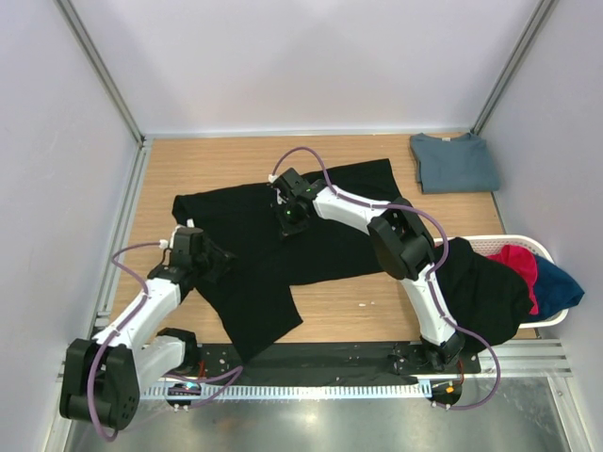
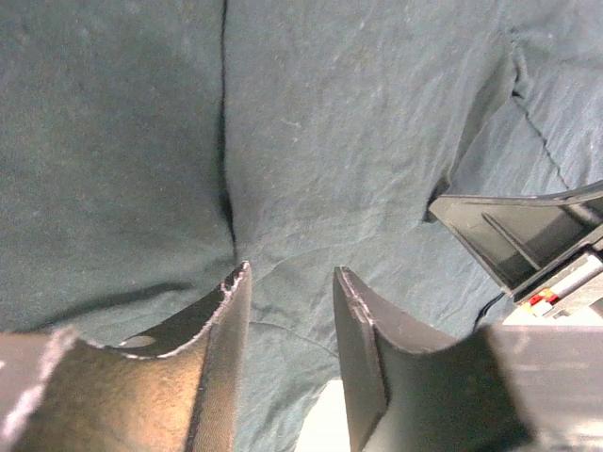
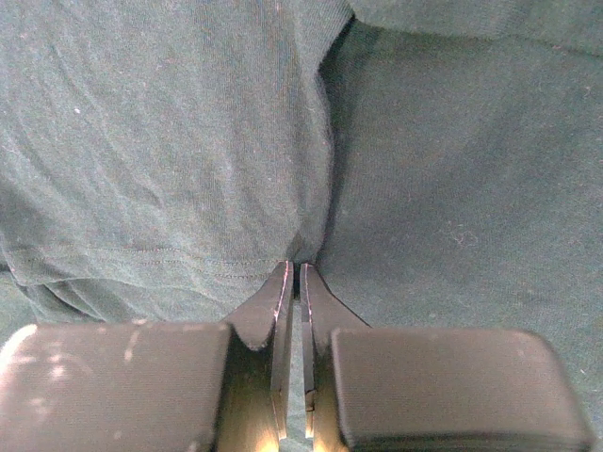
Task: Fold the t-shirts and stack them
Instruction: Fold the tshirt
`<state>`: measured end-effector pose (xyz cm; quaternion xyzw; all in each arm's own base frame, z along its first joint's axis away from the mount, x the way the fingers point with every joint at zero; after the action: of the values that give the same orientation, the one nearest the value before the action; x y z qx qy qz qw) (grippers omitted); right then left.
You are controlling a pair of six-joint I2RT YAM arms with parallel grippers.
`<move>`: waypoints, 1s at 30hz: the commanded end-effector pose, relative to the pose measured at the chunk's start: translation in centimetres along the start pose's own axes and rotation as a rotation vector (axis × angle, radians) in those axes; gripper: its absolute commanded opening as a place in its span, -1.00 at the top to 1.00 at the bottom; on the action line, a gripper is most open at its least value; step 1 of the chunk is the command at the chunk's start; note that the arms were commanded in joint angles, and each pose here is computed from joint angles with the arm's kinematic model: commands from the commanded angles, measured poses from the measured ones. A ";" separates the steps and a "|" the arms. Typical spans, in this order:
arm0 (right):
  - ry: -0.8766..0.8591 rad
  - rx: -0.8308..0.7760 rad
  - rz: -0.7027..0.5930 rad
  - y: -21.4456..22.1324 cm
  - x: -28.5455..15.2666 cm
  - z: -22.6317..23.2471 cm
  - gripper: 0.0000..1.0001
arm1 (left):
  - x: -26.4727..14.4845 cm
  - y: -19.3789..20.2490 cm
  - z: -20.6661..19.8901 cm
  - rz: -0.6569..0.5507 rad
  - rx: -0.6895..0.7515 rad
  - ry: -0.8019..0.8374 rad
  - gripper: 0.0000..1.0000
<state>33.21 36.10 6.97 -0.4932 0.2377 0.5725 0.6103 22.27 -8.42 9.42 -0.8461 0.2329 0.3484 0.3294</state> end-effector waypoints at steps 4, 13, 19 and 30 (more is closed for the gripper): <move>-0.041 -0.020 -0.074 -1.5 -2.3 1.8 0.80 | 0.5 -0.9 -0.5 -0.026 0.017 -0.016 0.28; -0.031 -0.018 -0.071 -1.5 -2.2 1.6 0.80 | 1.3 -0.1 0.0 0.007 -0.018 -0.019 0.36; -0.036 -0.014 -0.059 -1.6 -1.8 1.7 0.80 | 2.0 0.3 0.2 0.031 -0.014 -0.026 0.49; -0.040 -0.007 -0.054 -1.8 -1.4 1.9 0.80 | 1.9 0.8 0.9 0.055 0.000 -0.047 0.36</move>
<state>33.38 36.28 7.41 -0.4920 0.2354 0.5713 0.6133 22.52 -8.61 6.83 -0.8273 0.2485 0.3878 0.3217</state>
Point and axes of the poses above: each gripper's point midway between its finger pads, its own x axis out along the fingers, its own z axis along the line the jaws close on, y = z × x, the point moved 5 cm from there along -x, back along the fingers, and after that the axes turned 12 degrees about x, right-handed, at the moved point
